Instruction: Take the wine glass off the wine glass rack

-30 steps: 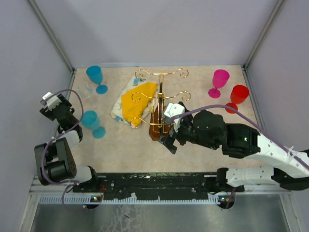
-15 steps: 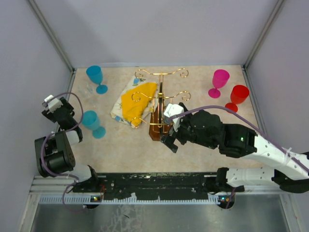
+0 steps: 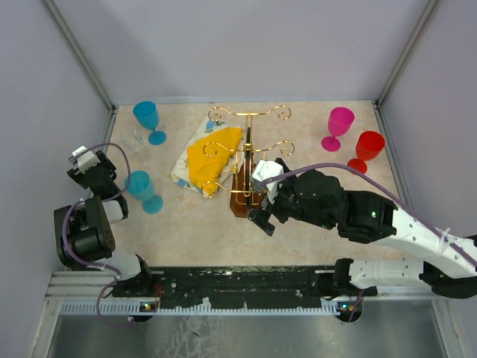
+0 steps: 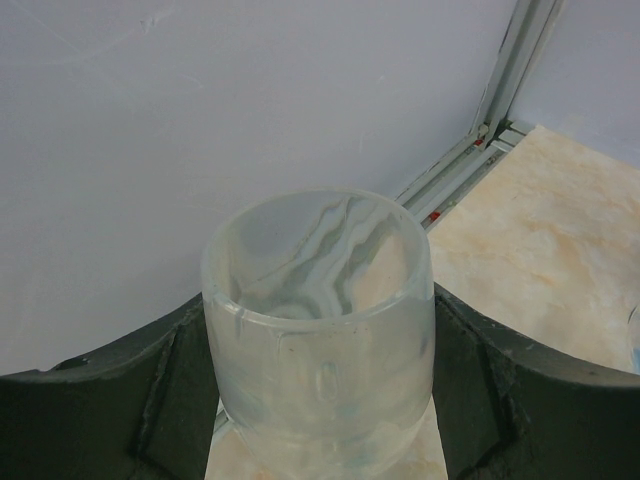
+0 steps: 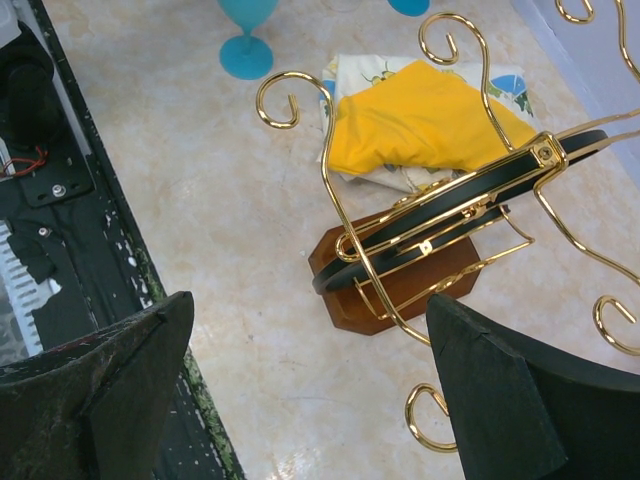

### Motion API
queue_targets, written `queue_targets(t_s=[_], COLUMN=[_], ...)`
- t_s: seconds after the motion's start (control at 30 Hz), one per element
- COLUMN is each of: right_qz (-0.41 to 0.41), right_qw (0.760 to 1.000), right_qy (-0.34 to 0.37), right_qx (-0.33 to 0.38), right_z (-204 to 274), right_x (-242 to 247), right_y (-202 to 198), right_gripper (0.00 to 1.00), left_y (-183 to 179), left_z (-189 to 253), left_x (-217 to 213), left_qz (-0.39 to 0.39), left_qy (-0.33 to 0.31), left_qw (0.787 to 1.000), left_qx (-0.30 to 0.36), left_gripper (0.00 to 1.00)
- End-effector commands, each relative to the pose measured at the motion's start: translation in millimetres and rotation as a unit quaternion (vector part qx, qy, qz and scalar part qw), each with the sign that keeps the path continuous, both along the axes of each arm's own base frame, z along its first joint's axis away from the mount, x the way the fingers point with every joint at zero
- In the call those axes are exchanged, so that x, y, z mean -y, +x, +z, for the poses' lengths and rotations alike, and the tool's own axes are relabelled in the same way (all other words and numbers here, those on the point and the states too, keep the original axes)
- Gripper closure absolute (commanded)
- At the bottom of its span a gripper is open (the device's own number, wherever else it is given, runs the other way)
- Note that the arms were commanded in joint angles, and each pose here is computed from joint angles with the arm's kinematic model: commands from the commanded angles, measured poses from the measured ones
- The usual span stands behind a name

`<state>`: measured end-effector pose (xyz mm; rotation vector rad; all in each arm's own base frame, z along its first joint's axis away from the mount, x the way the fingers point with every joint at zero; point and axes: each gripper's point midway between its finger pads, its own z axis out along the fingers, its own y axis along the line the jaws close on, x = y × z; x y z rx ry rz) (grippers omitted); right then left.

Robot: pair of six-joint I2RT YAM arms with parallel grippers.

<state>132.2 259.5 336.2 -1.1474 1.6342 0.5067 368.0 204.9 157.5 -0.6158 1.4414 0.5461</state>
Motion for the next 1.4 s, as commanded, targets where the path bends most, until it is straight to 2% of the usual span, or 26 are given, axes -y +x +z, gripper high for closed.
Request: queue_targets(t_s=[0.0,0.67,1.37], right_qz=[0.004,0.008,0.012], right_qw=[1.000,0.999,0.999], right_qy=[0.022,0.029,0.033], right_qx=[0.014,0.015,0.018], right_z=[15.0,15.9,14.5], right_x=[-6.3,-6.7,-4.0], right_y=[3.0,1.7,-0.2], right_gripper=[0.01,0.01,0.01], left_y=[3.2,1.2,-3.0], left_z=[16.1,2.3,4.7], left_x=[-3.2,3.4,18.2], left_qz=[0.000,-0.013,-0.040], left_qy=[0.015,-0.003,-0.010], left_qw=[1.000,1.000,0.999], left_qx=[0.025,-0.002,-0.013], left_gripper=[0.38,0.18,0.12])
